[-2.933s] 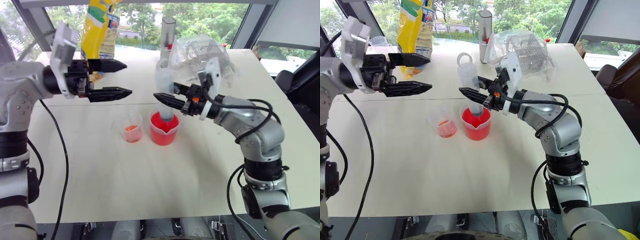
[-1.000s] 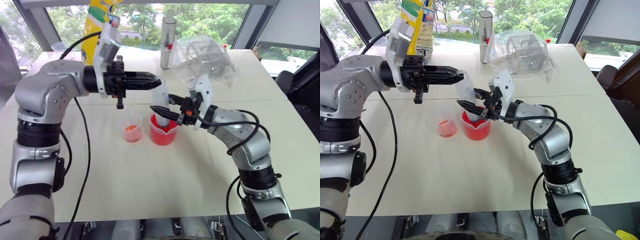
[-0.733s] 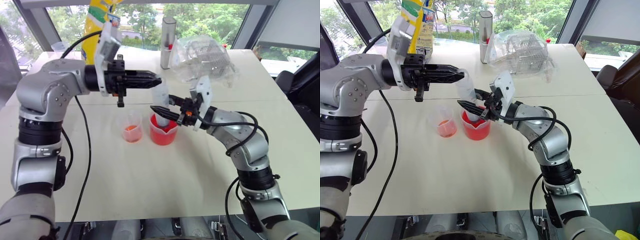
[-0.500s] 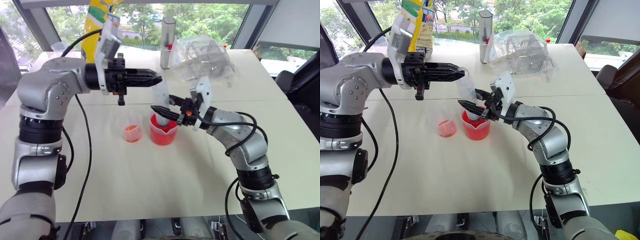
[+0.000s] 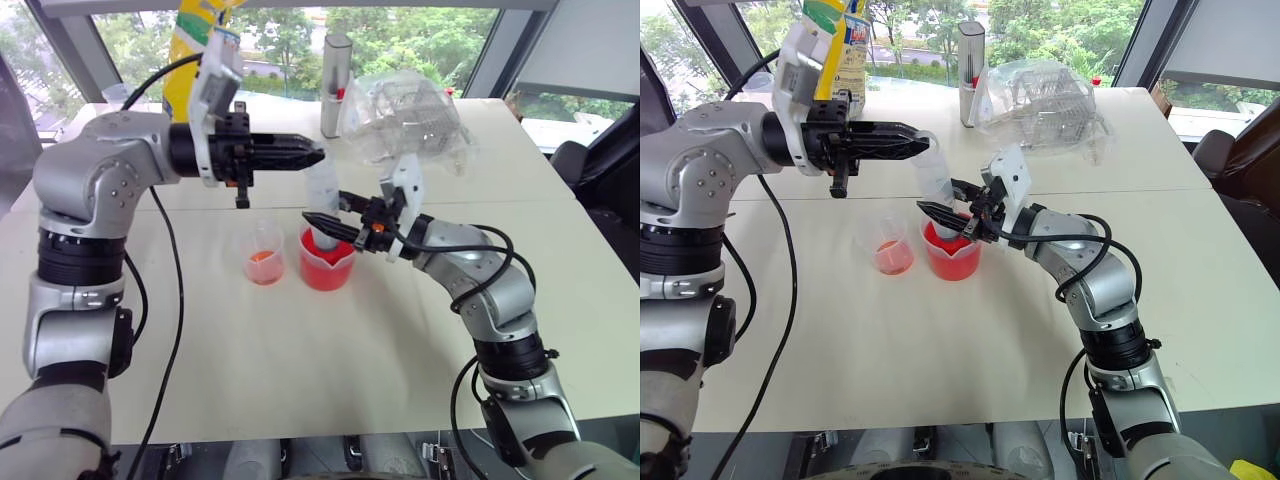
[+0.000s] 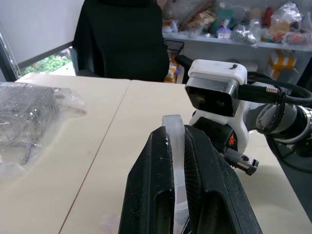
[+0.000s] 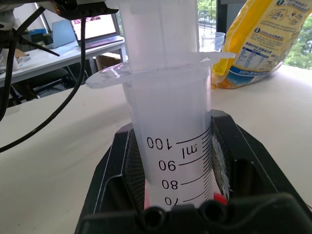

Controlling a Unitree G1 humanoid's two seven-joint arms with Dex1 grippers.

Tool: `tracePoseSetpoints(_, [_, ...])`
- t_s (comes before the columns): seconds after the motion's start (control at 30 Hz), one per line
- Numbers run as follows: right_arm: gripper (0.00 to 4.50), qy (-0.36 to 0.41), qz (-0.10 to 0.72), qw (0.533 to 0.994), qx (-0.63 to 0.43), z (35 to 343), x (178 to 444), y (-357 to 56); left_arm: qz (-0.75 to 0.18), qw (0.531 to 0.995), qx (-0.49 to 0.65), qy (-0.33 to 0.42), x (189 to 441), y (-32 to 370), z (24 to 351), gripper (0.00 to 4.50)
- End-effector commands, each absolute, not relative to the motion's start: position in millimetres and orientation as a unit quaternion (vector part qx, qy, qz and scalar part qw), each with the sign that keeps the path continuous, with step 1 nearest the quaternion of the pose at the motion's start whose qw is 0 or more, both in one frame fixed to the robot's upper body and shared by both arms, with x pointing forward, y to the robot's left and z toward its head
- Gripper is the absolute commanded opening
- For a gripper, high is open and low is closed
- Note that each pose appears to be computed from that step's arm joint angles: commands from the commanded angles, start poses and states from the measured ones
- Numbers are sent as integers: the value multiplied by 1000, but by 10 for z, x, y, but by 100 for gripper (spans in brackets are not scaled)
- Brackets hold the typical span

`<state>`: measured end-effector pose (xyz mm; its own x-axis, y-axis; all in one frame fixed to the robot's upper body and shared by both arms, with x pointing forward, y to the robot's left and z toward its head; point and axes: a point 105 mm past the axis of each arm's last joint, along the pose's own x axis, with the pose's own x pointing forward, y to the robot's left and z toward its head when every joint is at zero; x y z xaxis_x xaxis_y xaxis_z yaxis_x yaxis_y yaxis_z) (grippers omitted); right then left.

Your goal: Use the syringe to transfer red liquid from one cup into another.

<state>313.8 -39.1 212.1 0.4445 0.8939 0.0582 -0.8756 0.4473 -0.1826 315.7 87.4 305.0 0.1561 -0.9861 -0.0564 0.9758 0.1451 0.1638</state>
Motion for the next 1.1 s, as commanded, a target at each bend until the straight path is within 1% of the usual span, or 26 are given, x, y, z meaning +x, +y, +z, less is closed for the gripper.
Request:
tracePoseSetpoints(0.03, [146,-55,552,829,-69,2026,3056,-303,-615,772,108,-122,3125,996,3486,5])
tracePoseSetpoints(0.4, [146,-58,551,829,-72,2055,3074,-307,-614,772,112,-121,3122,984,3472,5])
tracePoseSetpoints(0.5, [146,-68,551,828,-80,2116,3070,-306,-617,769,117,-114,3105,975,3415,5])
tracePoseSetpoints(0.73, [146,-108,539,829,-103,2397,3111,-348,-620,769,125,-97,3086,988,3278,5])
tracePoseSetpoints(0.77, [146,-112,539,828,-103,2427,3109,-350,-619,770,125,-95,3089,994,3260,84])
tracePoseSetpoints(0.8, [146,-114,539,828,-103,2449,3104,-349,-619,770,124,-92,3089,1002,3246,107])
tracePoseSetpoints(0.9, [146,-118,543,825,-103,2482,3074,-338,-614,775,122,-84,3110,1027,3203,257])
tracePoseSetpoints(0.93, [146,-119,545,824,-103,2486,3060,-333,-610,778,124,-82,3124,1040,3187,314])
tracePoseSetpoints(0.97, [146,-119,546,823,-103,2487,3052,-329,-607,780,125,-81,3132,1048,3177,357])
tracePoseSetpoints(1.0, [146,-118,547,823,-102,2488,3045,-326,-606,781,125,-80,3135,1062,3164,410])
tracePoseSetpoints(1.03, [146,-118,547,823,-100,2490,3041,-325,-602,785,125,-80,3148,1084,3162,444])
tracePoseSetpoints(1.1, [146,-118,547,823,-98,2490,3037,-324,-594,791,120,-82,3167,1135,3181,444])
